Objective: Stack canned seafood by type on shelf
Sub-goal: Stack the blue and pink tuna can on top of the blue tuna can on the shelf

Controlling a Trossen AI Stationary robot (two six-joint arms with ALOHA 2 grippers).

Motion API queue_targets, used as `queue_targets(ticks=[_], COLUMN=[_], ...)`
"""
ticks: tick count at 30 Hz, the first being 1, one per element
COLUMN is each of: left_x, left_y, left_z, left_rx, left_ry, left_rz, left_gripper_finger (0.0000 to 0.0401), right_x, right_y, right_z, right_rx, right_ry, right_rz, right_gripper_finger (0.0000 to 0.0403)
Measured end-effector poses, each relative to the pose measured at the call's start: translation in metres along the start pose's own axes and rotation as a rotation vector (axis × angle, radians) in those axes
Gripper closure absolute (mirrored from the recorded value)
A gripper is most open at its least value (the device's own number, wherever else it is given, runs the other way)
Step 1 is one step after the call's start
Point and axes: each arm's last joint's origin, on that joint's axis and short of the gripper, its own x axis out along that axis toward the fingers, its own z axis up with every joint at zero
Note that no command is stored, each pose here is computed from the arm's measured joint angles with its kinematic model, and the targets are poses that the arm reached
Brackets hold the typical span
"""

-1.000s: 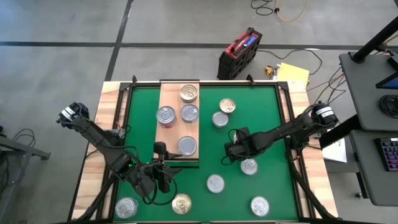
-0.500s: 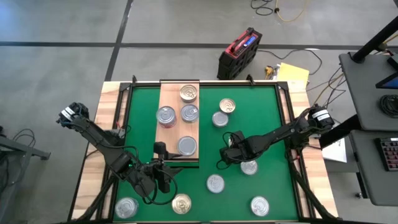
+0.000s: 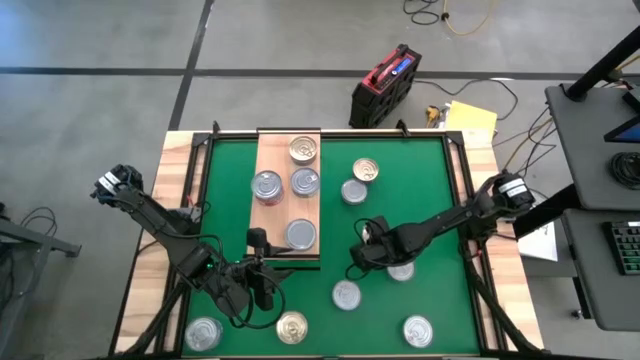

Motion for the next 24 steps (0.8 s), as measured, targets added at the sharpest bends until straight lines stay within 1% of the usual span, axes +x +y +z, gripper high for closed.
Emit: queue_targets(ticks=[5, 9, 14, 17, 20, 24], left_x=[0.0, 0.0, -0.004, -0.007, -0.009, -0.01], left_y=[0.0, 0.0, -0.004, -0.007, -0.009, -0.009], left_z=[0.0, 0.0, -0.001, -0.001, -0.001, -0.001], left_rx=[0.0, -0.008, -0.018, -0.029, -0.028, -0.034], left_ry=[0.001, 0.0, -0.007, -0.012, -0.015, -0.016], left_rz=[-0.002, -0.003, -0.018, -0.03, -0.042, -0.049], left_gripper_finger=[0.0168, 0.0168, 0.0168, 0.0168, 0.0168, 0.0168], right_x=[-0.005, -0.009, -0.02, -0.03, -0.044, -0.055], right_y=[0.003, 0.005, 0.012, 0.014, 0.013, 0.008], right_z=[-0.009, -0.01, -0.005, 0.0, 0.007, 0.013], right_rx=[-0.005, -0.034, -0.111, -0.154, -0.184, -0.235], right_ry=[0.003, 0.007, -0.058, -0.073, -0.091, -0.096], right_rz=[0.025, 0.035, 0.057, 0.07, 0.093, 0.108], right_gripper_finger=[0.0394, 0.0394, 0.0394, 0.0394, 0.0394, 0.0394])
